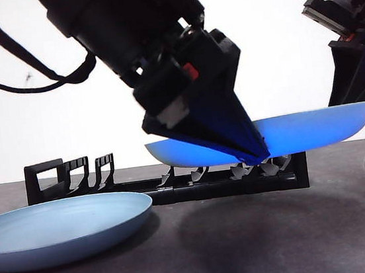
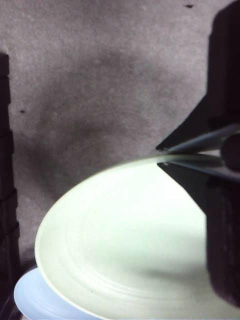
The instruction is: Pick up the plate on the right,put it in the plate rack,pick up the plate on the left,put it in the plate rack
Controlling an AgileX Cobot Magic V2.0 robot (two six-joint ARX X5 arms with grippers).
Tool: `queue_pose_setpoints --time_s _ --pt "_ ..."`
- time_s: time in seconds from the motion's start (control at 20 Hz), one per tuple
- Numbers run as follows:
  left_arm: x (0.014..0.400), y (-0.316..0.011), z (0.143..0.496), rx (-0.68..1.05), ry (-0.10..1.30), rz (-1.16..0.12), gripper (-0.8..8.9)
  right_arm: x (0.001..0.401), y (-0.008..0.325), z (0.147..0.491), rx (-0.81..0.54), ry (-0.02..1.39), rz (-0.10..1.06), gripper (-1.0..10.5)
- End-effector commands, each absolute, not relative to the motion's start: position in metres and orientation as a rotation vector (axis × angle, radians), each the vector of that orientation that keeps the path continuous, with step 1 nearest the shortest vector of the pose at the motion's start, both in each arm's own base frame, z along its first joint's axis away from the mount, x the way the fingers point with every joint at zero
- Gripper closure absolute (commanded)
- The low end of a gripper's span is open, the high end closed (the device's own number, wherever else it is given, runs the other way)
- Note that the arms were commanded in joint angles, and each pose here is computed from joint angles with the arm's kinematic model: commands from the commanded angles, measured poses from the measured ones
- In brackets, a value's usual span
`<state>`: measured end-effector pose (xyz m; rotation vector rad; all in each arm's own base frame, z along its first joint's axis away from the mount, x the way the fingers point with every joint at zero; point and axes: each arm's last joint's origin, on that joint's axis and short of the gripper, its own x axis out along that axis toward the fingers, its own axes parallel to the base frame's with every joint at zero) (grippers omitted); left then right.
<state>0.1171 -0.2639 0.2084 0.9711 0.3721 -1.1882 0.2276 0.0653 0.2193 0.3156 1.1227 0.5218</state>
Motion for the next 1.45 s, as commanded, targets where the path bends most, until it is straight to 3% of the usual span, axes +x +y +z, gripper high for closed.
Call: queue_pose_setpoints --time_s 0.05,0.1,0.2,0.25,0.5,0.75,0.85,1.15,1.45 --pt "0.115 -0.265 0.206 0.951 0.391 -1.186 8.22 0.230 0.066 0.223 0.319 1.089 0.543 9.4" --pt "0.112 -0.268 0.207 0.940 0.374 -1.194 8.22 0.230 0.066 0.224 0.320 1.085 0.543 9.3" --pt "0.105 -0.272 0.217 0.892 0.306 -1.210 8.22 0.231 0.063 0.227 0.324 1.069 0.535 7.8" --pt "0.101 -0.275 0.225 0.849 0.280 -1.212 8.22 0.230 0.062 0.230 0.326 1.055 0.532 7.5" --pt "0.094 -0.284 0.281 0.630 0.197 -1.203 8.22 0.222 0.044 0.264 0.346 0.819 0.488 7.6" --pt "0.118 -0.268 0.317 0.421 0.204 -1.051 8.22 0.199 0.024 0.303 0.292 0.531 0.218 7.6" --pt "0.138 -0.252 0.321 0.374 0.232 -0.963 8.22 0.189 0.022 0.315 0.278 0.445 0.176 7.6" --pt "0.187 -0.210 0.310 0.396 0.390 -0.754 8.22 0.172 0.020 0.336 0.285 0.289 0.211 7.6" --pt "0.191 -0.203 0.304 0.412 0.455 -0.796 8.22 0.169 0.021 0.345 0.291 0.237 0.246 7.6"
